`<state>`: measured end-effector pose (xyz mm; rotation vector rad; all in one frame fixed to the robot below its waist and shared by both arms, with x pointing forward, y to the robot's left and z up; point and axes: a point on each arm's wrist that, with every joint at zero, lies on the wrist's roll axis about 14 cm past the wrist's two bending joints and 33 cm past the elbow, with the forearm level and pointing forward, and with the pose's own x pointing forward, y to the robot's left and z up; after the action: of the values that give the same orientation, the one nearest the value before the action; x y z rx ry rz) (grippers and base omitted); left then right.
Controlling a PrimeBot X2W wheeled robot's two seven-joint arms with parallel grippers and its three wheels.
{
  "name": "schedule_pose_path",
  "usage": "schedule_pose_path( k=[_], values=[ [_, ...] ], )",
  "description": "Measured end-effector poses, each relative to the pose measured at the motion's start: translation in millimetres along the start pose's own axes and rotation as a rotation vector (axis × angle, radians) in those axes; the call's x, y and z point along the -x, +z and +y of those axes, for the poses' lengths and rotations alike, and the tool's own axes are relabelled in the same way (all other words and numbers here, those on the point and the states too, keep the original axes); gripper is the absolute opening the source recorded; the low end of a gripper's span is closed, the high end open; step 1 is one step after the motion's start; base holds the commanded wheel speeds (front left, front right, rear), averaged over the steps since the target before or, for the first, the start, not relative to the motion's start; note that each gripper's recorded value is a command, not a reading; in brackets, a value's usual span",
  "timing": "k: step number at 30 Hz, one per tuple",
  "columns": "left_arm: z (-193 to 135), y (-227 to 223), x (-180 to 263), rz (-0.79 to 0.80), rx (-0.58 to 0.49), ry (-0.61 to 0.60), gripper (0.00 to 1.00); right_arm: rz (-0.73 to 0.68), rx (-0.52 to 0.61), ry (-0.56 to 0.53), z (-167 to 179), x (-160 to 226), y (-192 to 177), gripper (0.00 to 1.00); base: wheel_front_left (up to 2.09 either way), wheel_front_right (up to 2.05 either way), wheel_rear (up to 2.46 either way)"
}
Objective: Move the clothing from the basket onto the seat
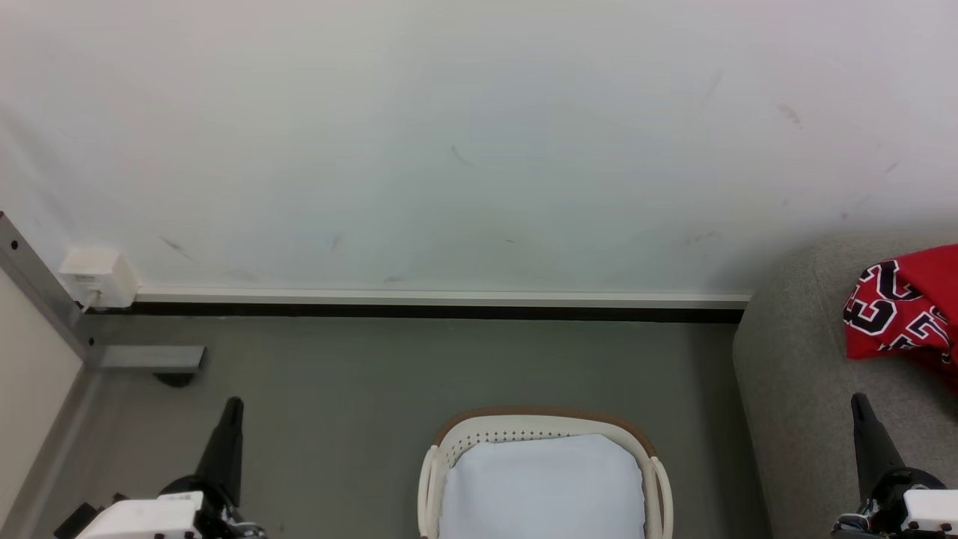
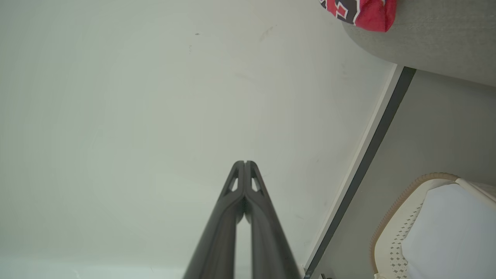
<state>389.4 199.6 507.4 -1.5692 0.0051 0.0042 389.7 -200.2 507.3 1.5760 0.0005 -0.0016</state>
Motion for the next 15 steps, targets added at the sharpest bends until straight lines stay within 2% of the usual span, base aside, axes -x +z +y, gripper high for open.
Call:
schedule_pose_path(
  k=[15],
  values=[
    [0.0, 0.0, 0.0, 0.0, 0.0, 0.0, 0.0, 0.0, 0.0, 0.0, 0.0, 0.0, 0.1, 0.0, 0.0, 0.0, 0.0]
  ],
)
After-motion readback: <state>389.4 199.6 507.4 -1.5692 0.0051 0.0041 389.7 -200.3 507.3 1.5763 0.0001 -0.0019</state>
